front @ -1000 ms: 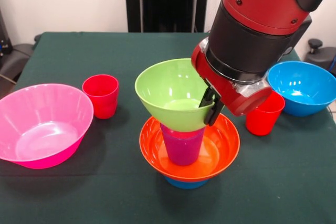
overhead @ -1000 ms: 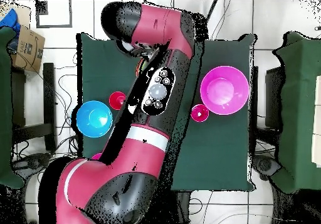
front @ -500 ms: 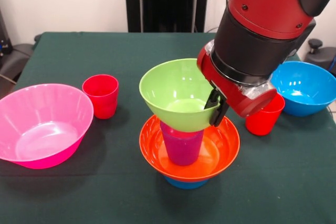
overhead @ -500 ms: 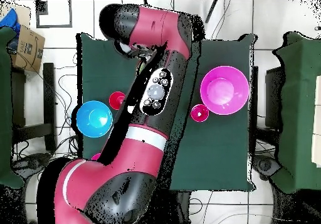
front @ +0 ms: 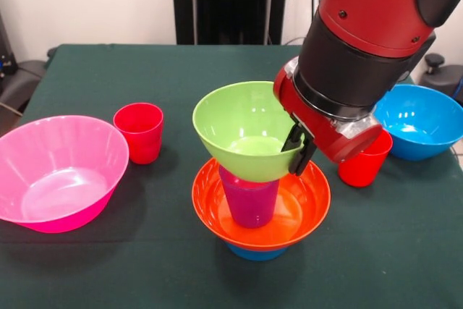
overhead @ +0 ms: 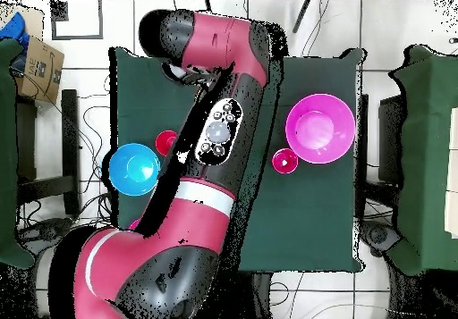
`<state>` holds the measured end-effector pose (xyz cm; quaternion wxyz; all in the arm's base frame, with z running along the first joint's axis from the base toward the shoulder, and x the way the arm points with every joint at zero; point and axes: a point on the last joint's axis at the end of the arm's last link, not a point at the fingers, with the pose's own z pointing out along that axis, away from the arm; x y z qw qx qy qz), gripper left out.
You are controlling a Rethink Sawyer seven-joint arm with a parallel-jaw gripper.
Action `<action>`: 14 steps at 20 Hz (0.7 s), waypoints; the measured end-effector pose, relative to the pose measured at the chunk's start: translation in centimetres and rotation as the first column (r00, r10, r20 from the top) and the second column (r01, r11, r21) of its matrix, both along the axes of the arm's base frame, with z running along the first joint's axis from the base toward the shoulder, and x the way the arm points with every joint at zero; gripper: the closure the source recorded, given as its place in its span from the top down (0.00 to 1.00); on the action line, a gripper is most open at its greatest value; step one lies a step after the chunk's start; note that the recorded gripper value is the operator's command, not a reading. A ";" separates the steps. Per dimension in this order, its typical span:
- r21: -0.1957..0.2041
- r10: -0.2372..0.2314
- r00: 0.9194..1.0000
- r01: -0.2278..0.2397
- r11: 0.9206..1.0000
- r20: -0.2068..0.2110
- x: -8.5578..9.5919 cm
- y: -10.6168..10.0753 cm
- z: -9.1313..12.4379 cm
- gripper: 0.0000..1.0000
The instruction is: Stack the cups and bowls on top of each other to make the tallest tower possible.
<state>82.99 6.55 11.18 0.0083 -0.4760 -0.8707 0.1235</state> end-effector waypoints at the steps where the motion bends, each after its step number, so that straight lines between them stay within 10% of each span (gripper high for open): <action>1: -0.006 0.004 1.000 -0.004 1.000 0.002 0.0 0.1 0.0 0.00; 14: -0.018 0.011 1.000 -0.011 1.000 0.009 -0.2 0.0 -0.1 0.00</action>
